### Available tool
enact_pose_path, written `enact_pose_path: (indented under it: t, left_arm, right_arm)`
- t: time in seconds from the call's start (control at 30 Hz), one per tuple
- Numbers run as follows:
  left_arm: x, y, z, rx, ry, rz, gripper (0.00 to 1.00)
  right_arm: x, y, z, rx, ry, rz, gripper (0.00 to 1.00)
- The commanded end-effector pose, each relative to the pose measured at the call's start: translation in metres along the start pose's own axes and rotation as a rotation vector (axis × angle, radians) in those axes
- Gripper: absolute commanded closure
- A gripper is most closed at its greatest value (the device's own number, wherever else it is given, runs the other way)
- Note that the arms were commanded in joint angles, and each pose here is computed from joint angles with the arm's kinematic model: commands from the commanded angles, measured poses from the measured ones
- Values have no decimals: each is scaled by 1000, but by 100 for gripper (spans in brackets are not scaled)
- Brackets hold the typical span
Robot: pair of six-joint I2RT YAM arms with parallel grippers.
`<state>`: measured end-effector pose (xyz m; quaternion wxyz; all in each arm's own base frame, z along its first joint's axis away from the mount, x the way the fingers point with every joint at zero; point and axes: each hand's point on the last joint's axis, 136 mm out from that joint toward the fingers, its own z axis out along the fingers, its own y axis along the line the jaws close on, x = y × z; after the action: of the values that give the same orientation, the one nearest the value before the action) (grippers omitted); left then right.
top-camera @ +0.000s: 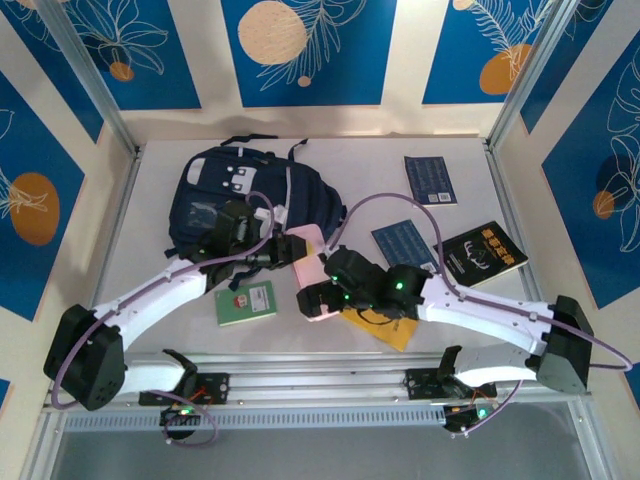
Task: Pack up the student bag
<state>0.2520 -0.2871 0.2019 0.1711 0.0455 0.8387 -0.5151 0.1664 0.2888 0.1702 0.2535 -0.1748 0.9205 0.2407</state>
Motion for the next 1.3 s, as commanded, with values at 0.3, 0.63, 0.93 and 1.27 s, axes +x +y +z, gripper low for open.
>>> enact_pose_path:
  t: [0.3,0.63,0.93,1.27]
  left_arm:
    - [-64,-30,-47,108,-402,-160,71]
    - [-95,-55,-60,237,-536,-277,71]
    - [-94,-58,-58,251,-532,-306,72]
    - [-82,-57,-47,241,-504,-324,72]
  right_arm:
    - [-39,-30,-69,-373,-285,558,8]
    - [-63,-27,-69,-659,-253,876,8]
    - [-89,-23,-61,-739,-339,928,13]
    - [-113,-7,-65,-863,-386,919,31]
